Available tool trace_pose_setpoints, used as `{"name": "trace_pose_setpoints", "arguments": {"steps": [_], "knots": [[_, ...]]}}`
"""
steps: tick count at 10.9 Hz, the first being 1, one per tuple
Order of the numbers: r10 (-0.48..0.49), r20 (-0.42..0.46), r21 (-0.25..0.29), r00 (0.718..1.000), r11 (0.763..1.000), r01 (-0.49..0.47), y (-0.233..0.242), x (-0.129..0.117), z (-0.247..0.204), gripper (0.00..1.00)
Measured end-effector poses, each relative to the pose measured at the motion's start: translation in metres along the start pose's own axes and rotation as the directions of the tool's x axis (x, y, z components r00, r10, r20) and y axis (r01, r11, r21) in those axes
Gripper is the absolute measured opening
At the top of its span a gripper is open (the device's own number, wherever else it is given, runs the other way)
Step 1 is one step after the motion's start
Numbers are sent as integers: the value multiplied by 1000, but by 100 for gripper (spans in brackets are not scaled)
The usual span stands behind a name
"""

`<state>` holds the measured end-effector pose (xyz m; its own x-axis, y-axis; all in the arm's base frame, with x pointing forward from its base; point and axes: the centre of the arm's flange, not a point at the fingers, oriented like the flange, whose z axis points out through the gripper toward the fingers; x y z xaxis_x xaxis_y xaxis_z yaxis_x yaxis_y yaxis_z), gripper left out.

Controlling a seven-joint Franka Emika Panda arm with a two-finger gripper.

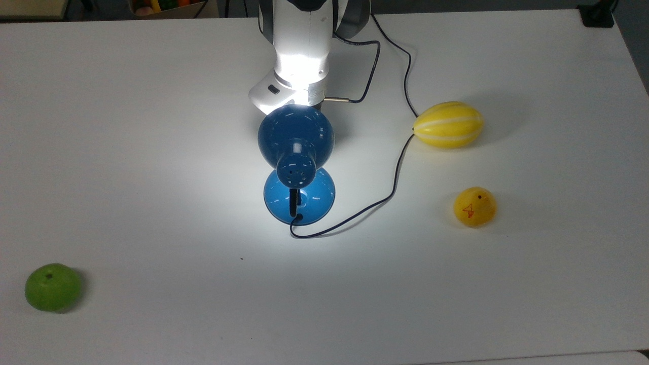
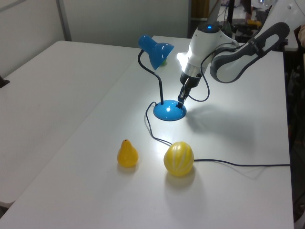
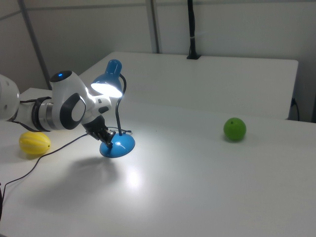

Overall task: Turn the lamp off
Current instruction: 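Lift the gripper up away from the lamp base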

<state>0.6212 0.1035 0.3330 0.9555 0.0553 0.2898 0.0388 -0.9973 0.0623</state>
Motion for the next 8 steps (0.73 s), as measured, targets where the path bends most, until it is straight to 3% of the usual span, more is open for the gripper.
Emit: {"name": "trace_pose_setpoints", "arguments": {"steps": [8], "knots": [[-1,33,-8,999,1000,1,0,-4,4,1]]}}
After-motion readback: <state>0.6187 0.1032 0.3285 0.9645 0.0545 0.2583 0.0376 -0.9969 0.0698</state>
